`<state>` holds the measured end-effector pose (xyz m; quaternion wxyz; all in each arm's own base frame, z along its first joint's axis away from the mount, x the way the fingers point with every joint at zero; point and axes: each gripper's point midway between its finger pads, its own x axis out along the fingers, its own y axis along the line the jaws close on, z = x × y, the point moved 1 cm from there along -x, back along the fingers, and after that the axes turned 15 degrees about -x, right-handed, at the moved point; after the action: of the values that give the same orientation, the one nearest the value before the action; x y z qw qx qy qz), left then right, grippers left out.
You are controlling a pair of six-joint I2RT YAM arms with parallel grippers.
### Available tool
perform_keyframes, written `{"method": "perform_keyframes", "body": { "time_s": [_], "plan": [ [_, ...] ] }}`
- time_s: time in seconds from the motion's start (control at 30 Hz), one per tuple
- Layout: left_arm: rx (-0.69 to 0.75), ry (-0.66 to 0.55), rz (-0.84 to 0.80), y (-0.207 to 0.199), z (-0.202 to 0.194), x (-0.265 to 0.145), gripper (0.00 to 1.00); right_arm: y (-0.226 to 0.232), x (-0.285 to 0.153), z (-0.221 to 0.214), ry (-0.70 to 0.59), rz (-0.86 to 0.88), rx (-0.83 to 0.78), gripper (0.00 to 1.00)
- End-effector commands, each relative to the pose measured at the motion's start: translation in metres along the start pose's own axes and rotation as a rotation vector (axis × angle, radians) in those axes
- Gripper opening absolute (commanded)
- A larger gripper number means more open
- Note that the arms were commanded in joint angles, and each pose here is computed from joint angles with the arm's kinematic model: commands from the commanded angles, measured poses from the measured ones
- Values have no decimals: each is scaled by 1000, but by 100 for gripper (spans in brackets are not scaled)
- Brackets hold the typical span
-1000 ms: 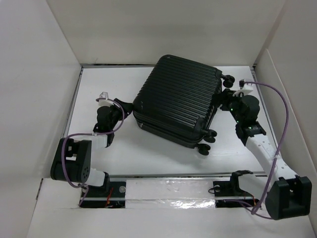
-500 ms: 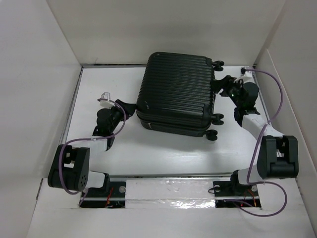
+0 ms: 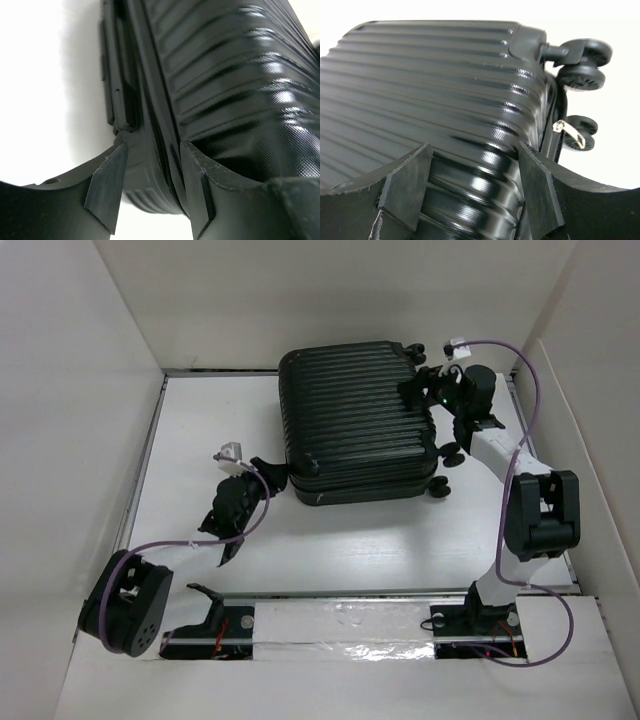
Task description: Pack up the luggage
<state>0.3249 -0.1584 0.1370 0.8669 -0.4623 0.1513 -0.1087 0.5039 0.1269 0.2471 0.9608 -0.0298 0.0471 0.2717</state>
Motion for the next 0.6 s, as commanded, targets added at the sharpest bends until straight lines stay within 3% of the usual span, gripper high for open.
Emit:
{"method": "perform_keyframes", "body": {
  "time_s": [0.0,0.3,0.4,0.57],
  "plan": [
    [-1,251,-229,-59,-68,-34,44,140,-3,-55,213,497,80,73],
    [10,255,-266,-86,-91,-62,44,179,22,-55,292,636,-31,74],
    [10,239,-260,-89,-88,-61,44,178,32,-26,279,627,-79,78],
    [6,165,-235,-92,-71,-59,45,179,24,46,138,605,-155,82]
  ]
}}
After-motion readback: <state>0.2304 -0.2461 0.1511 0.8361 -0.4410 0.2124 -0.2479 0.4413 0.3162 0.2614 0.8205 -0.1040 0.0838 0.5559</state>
